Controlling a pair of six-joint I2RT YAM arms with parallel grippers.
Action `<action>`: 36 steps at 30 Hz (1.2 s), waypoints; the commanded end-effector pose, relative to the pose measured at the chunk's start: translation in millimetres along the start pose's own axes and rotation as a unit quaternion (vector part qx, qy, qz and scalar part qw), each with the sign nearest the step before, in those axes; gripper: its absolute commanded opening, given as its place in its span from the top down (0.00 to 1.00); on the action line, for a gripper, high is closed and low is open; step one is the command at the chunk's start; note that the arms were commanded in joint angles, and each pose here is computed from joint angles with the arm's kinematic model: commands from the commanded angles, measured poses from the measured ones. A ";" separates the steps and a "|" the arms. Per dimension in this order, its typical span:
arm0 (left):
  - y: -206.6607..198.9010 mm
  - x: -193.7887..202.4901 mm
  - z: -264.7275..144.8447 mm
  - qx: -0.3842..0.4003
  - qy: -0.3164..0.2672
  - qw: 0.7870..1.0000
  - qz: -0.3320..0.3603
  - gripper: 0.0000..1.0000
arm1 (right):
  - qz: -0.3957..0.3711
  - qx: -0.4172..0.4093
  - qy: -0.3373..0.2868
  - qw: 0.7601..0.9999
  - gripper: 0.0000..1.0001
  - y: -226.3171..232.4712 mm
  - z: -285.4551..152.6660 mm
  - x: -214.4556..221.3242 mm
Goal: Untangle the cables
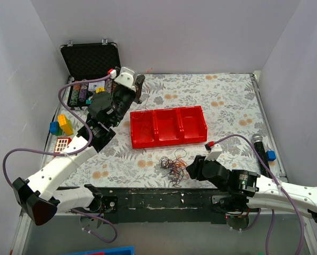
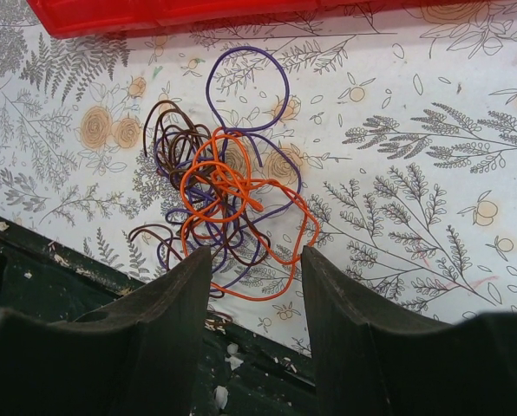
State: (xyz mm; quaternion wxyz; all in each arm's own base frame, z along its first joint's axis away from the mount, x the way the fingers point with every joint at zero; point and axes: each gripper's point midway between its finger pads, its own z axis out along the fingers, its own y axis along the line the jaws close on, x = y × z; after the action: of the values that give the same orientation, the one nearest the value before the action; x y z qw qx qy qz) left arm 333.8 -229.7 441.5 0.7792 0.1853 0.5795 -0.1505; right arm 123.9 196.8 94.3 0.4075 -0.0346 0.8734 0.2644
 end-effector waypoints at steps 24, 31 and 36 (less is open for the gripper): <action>-74.4 34.3 -32.0 0.164 0.119 0.969 -0.141 1.00 | 0.013 0.002 -0.011 1.000 0.47 1.8 -1.4 -5.7; -68.9 53.6 -35.5 0.143 0.138 0.970 -0.138 1.00 | 0.011 0.006 -0.012 1.000 0.47 -0.6 -3.0 -6.7; -23.8 76.7 -32.7 0.024 0.132 0.988 -0.075 1.00 | 0.012 0.008 -0.010 1.000 0.47 -2.2 -2.1 -4.3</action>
State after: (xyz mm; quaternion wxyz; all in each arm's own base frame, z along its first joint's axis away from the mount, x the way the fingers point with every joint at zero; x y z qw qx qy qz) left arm 300.6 -271.8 359.8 0.6320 0.2186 0.6866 -0.2854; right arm 122.7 193.3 90.8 0.4033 -0.0341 0.8776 0.2570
